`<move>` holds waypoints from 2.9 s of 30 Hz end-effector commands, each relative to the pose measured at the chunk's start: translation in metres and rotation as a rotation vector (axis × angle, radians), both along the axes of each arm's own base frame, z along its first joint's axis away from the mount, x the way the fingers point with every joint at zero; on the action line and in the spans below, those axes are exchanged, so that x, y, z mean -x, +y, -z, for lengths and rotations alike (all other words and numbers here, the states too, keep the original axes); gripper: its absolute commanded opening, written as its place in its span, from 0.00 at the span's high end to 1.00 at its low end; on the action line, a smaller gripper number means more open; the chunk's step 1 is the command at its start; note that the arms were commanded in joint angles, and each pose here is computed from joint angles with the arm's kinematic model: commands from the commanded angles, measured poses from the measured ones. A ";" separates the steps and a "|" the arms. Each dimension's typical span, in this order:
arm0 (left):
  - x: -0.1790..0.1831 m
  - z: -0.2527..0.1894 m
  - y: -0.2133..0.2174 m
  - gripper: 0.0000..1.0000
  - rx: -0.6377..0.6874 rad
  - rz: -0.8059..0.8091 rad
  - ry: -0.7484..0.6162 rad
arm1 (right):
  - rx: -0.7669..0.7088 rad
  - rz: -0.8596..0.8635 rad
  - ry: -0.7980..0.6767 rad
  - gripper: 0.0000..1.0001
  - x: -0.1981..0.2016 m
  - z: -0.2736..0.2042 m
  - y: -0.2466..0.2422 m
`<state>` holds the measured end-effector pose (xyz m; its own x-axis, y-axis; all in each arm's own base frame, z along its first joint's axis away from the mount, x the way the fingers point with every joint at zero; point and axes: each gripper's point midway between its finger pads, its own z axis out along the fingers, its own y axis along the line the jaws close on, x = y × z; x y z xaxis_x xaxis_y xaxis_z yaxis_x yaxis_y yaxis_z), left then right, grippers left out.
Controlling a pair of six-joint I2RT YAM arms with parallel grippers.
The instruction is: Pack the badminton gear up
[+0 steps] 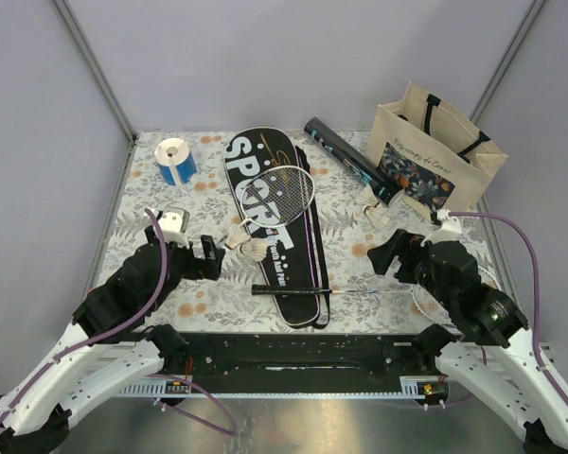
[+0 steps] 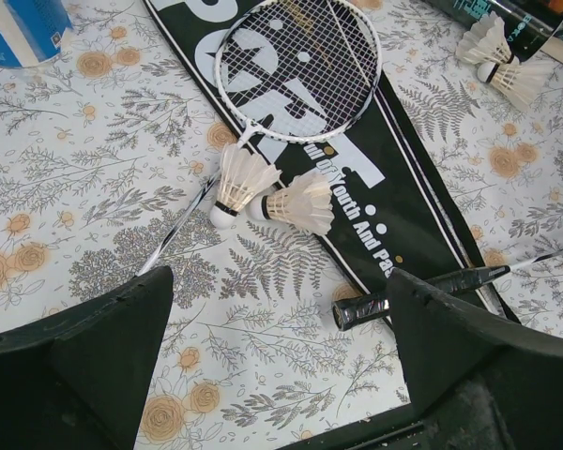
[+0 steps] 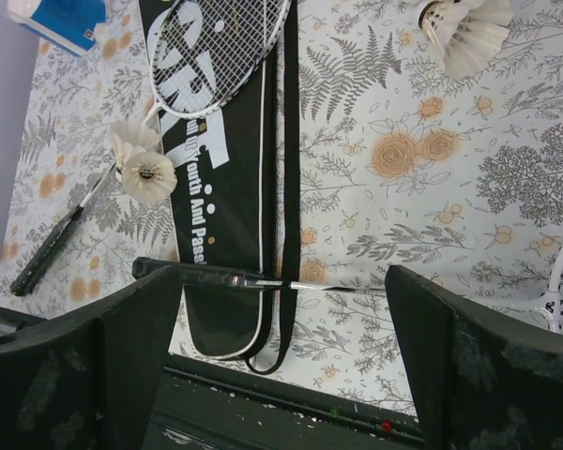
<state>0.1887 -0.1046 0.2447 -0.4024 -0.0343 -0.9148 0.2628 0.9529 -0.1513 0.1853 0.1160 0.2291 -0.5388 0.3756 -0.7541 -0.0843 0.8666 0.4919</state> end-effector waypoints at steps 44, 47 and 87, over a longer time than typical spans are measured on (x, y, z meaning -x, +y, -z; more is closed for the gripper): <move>0.000 -0.014 -0.001 0.01 0.015 0.033 -0.068 | 1.209 -0.329 0.035 0.17 -0.386 0.108 0.018; -0.001 -0.015 0.002 0.01 0.016 0.021 -0.077 | 1.188 -0.359 0.046 0.16 -0.390 0.121 0.014; 0.001 -0.032 0.014 0.01 0.077 0.017 -0.227 | 1.249 -0.354 -0.116 0.58 -0.412 0.048 0.033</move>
<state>0.1830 -0.0972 0.2509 -0.3028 -0.0500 -0.9517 0.3216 0.9347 -0.1515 0.5910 0.1268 0.0595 -0.5204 -0.7740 -0.3607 -0.5164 0.6217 -0.5889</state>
